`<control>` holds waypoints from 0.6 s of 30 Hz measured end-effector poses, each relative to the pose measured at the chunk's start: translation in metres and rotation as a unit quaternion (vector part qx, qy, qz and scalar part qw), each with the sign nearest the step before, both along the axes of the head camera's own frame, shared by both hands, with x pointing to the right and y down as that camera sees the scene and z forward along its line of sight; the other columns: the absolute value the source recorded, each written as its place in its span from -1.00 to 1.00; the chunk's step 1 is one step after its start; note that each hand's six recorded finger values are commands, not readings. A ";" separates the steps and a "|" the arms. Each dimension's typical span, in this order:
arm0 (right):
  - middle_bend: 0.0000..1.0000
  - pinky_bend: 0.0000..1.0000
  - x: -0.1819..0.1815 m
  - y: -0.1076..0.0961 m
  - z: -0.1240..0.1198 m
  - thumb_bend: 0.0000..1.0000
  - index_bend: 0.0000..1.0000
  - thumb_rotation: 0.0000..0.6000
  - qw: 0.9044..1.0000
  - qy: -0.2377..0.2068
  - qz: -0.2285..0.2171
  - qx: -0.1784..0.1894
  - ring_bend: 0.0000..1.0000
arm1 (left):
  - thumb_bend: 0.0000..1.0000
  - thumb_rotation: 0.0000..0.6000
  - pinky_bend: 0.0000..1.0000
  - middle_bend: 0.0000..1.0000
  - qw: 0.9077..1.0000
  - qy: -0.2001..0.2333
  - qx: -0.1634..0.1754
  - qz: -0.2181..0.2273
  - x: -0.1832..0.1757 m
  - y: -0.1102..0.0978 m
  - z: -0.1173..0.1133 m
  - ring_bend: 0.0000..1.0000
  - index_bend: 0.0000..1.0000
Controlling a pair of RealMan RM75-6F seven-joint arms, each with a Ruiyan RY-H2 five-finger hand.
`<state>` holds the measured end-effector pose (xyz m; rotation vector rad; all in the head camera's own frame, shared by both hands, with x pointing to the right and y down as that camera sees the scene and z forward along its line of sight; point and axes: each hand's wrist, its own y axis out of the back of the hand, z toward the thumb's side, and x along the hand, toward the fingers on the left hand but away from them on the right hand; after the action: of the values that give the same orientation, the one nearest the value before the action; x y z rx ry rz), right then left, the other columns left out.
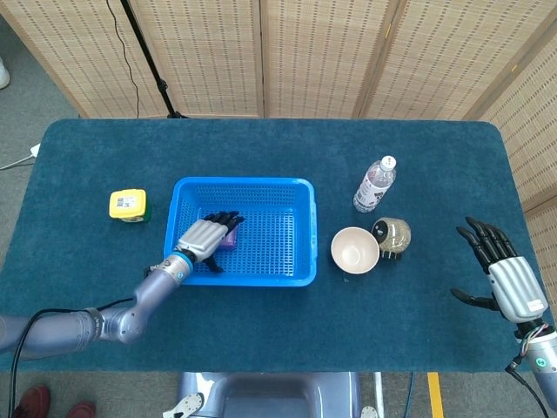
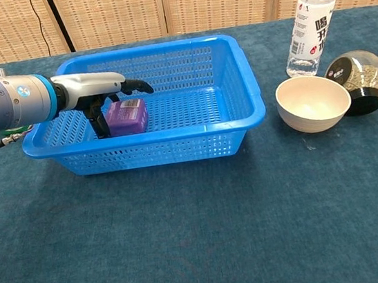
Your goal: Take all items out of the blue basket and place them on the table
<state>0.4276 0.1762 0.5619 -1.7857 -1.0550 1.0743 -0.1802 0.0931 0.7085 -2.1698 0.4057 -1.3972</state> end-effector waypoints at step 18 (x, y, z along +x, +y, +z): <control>-1.00 -0.87 0.001 -0.001 0.000 -1.00 -1.00 1.00 1.000 0.000 0.001 -0.002 -1.00 | -0.70 1.00 -0.53 -1.00 0.999 -0.021 0.024 0.005 0.010 -0.001 0.010 -1.00 -0.99</control>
<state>0.4283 0.1755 0.5622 -1.7891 -1.0552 1.0769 -0.1703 0.0917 0.7181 -2.0970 0.4086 -1.4118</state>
